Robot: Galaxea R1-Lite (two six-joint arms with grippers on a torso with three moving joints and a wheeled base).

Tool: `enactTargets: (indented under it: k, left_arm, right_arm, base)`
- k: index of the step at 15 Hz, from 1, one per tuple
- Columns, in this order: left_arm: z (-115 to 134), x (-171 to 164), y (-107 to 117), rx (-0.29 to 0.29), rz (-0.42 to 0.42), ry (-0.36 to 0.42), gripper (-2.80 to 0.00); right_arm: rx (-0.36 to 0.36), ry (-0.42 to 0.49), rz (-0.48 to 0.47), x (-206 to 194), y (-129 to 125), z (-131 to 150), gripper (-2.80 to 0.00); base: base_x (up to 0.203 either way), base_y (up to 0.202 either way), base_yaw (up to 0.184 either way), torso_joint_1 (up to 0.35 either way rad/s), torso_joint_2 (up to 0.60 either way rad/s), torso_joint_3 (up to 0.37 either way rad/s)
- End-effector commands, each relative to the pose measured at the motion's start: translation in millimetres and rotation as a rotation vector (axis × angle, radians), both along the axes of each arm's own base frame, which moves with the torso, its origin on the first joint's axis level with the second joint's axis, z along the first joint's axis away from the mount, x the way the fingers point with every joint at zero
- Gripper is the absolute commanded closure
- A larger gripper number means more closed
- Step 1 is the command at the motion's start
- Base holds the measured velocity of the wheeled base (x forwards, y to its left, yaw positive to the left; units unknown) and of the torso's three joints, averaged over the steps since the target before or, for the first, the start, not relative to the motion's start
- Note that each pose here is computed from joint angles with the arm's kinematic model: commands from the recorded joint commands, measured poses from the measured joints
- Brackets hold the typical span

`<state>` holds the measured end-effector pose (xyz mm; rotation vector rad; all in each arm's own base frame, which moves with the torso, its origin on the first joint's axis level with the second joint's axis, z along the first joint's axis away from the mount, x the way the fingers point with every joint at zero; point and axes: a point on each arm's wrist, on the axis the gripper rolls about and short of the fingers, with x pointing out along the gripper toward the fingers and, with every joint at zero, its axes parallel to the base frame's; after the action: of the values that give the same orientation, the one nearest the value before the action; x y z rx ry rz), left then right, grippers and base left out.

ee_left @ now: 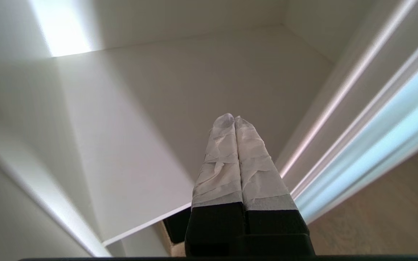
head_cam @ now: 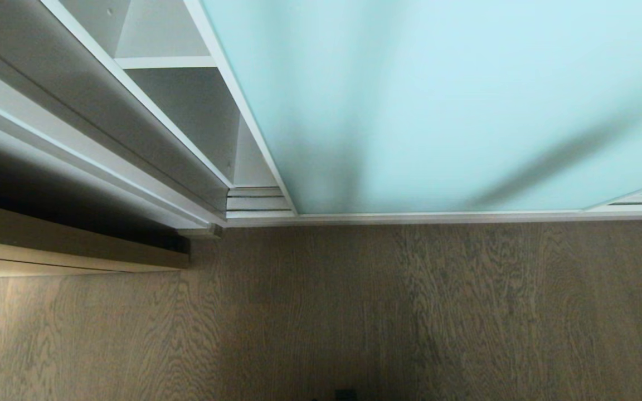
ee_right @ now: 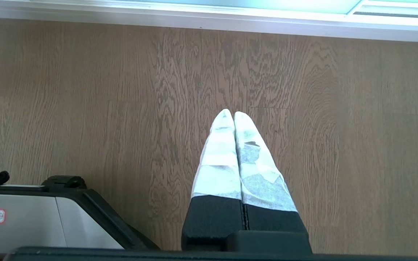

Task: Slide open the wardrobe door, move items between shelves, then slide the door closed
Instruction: Open the door

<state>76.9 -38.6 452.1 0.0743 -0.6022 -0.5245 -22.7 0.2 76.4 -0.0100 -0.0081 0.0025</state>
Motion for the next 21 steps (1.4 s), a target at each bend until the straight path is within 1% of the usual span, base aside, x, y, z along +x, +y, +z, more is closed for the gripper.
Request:
enactTargets:
  k: [1, 3, 10, 14, 16, 18, 19, 21]
  left_arm:
    - [-1, 7, -7, 0.021, -0.033, 0.007, 0.0]
    - [-2, 13, -14, 0.036, -0.062, 0.012, 0.0]
    - [-6, 50, -48, 0.072, -0.139, 0.076, 0.0]
    - [-10, 82, -73, 0.059, -0.161, 0.073, 0.0]
    - [-5, 94, -81, 0.037, -0.157, 0.057, 0.0]
    - [-3, 92, -85, 0.031, -0.179, 0.055, 0.0]
    - [-4, 91, -89, 0.034, -0.201, 0.063, 0.0]
    - [-10, 98, -98, 0.046, -0.216, 0.081, 0.0]
  right_arm:
    - [-0.001, 0.0, 0.001, 0, 0, 0, 0.0]
    - [-0.001, 0.0, 0.001, 0, 0, 0, 0.0]
    - [-0.001, 0.0, 0.001, 0, 0, 0, 0.0]
    - [-0.001, 0.0, 0.001, 0, 0, 0, 0.0]
    - [-0.001, 0.0, 0.001, 0, 0, 0, 0.0]
    - [-0.001, 0.0, 0.001, 0, 0, 0, 0.0]
    - [-0.001, 0.0, 0.001, 0, 0, 0, 0.0]
    - [-0.001, 0.0, 0.001, 0, 0, 0, 0.0]
  base:
    - [0.0, 0.0, 0.0, 0.0, 0.0, 0.0]
    - [0.0, 0.0, 0.0, 0.0, 0.0, 0.0]
    - [0.0, 0.0, 0.0, 0.0, 0.0, 0.0]
    - [0.0, 0.0, 0.0, 0.0, 0.0, 0.0]
    - [0.0, 0.0, 0.0, 0.0, 0.0, 0.0]
    - [0.0, 0.0, 0.0, 0.0, 0.0, 0.0]
    - [0.0, 0.0, 0.0, 0.0, 0.0, 0.0]
    - [0.0, 0.0, 0.0, 0.0, 0.0, 0.0]
